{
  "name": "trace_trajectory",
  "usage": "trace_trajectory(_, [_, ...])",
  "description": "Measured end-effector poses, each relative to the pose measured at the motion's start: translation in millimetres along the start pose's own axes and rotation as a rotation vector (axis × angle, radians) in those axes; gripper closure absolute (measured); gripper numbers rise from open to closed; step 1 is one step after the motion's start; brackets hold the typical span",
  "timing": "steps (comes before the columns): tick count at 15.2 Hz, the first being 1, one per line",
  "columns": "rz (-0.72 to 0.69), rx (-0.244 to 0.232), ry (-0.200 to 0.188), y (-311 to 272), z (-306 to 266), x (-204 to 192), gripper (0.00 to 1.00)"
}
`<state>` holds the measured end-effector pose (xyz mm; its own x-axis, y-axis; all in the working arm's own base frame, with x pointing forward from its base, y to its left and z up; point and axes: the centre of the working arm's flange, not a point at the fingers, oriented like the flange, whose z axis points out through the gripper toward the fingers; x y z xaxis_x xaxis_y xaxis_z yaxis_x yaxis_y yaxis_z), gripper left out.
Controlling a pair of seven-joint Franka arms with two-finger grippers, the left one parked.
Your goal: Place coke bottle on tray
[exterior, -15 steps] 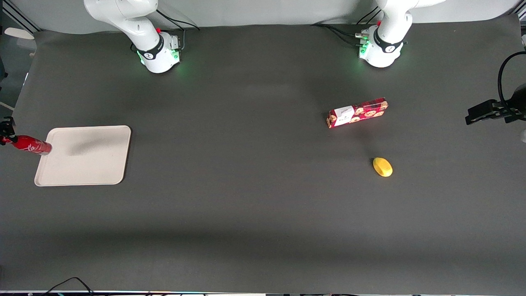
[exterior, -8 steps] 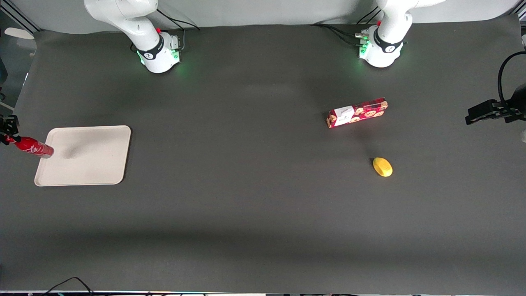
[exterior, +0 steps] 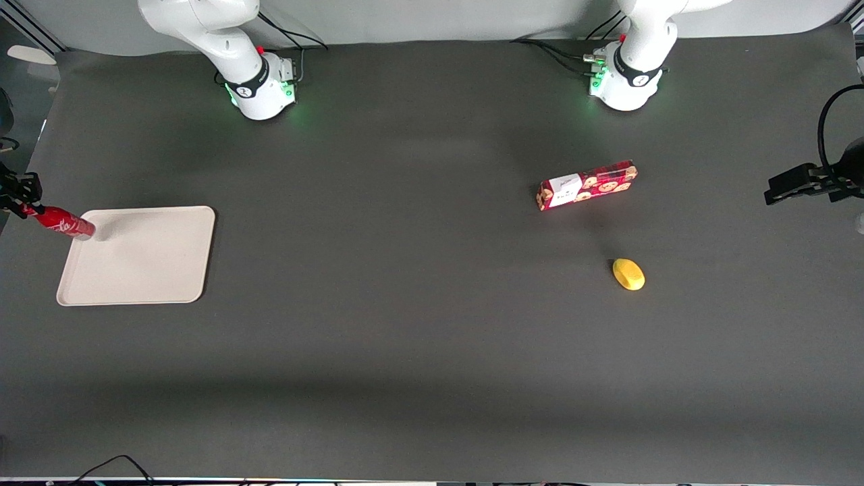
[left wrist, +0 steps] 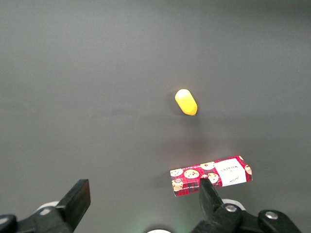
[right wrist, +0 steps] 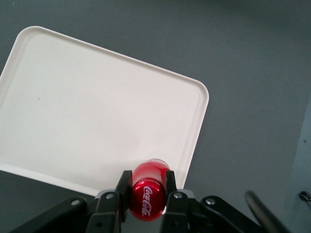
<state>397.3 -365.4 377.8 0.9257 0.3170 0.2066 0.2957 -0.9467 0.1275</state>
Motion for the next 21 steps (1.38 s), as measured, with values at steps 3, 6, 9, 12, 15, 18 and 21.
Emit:
trace_trajectory(3, [0.013, 0.017, 0.016, -0.5, 12.5, -5.9, 0.69])
trace_trajectory(6, [0.008, 0.025, 0.039, -1.0, 33.4, -10.3, 0.69])
trace_trajectory(9, [-0.001, 0.020, 0.039, 0.5, 43.2, -11.0, 0.67])
trace_trajectory(12, [-0.002, 0.014, 0.040, 2.2, 41.9, -9.9, 0.58])
trace_trajectory(15, [-0.004, 0.008, 0.043, 4.0, 39.7, -8.0, 0.33])
trace_trajectory(18, [-0.008, 0.002, 0.051, 7.4, 34.9, -3.4, 0.03])
trace_trajectory(21, [-0.025, 0.064, 0.061, 9.5, 25.9, 8.5, 0.00])
